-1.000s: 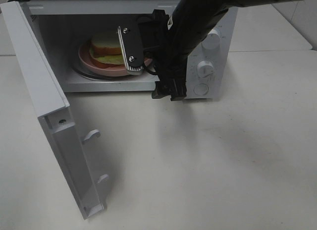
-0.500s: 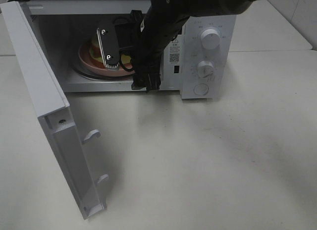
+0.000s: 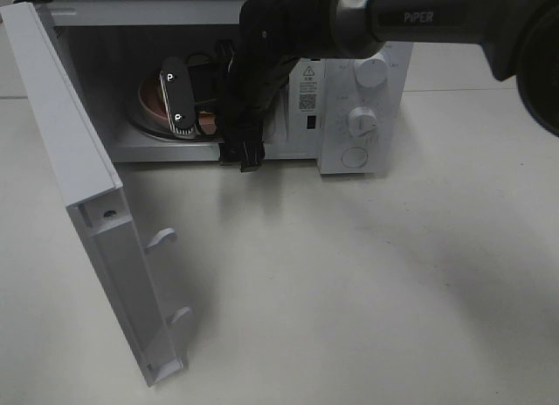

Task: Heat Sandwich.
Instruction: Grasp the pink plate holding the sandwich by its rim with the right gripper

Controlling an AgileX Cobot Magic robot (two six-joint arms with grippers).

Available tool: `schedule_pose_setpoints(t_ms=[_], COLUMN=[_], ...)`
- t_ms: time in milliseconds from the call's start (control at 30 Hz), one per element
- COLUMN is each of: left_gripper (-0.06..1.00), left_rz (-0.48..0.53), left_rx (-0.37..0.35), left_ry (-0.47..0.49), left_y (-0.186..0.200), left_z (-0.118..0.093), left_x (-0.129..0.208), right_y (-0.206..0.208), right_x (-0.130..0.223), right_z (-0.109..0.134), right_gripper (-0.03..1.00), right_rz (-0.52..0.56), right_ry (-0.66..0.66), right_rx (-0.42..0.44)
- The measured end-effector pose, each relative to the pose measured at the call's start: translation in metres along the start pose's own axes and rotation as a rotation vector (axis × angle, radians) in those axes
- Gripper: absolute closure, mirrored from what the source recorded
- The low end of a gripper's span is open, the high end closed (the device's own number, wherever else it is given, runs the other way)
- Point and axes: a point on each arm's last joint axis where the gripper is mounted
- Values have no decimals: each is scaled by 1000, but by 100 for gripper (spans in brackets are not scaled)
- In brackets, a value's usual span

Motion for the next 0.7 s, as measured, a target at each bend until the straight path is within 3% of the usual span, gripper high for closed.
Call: schedule_pose_setpoints(t_ms=[267, 700], left_gripper=[-2, -2], left_rz=[0, 0], left_rx=[0, 0], left_ry=[0, 0], left_y=[0, 0], left_z=[0, 0], left_x=[0, 0], right_y=[-13, -29], right_x=[1, 4], right_z=[-10, -4], right_gripper=[12, 16], right_rz=[26, 33], right_ry=[-24, -49], right_rx=[10, -21])
Point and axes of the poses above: a point on each arm's last joint axis where the gripper is mounted, y pointing back along that axis away from the gripper, z along the wrist's bending axis when the last joint is at zero, x = y × z, and after that the axes turned 9 degrees about y, right-handed
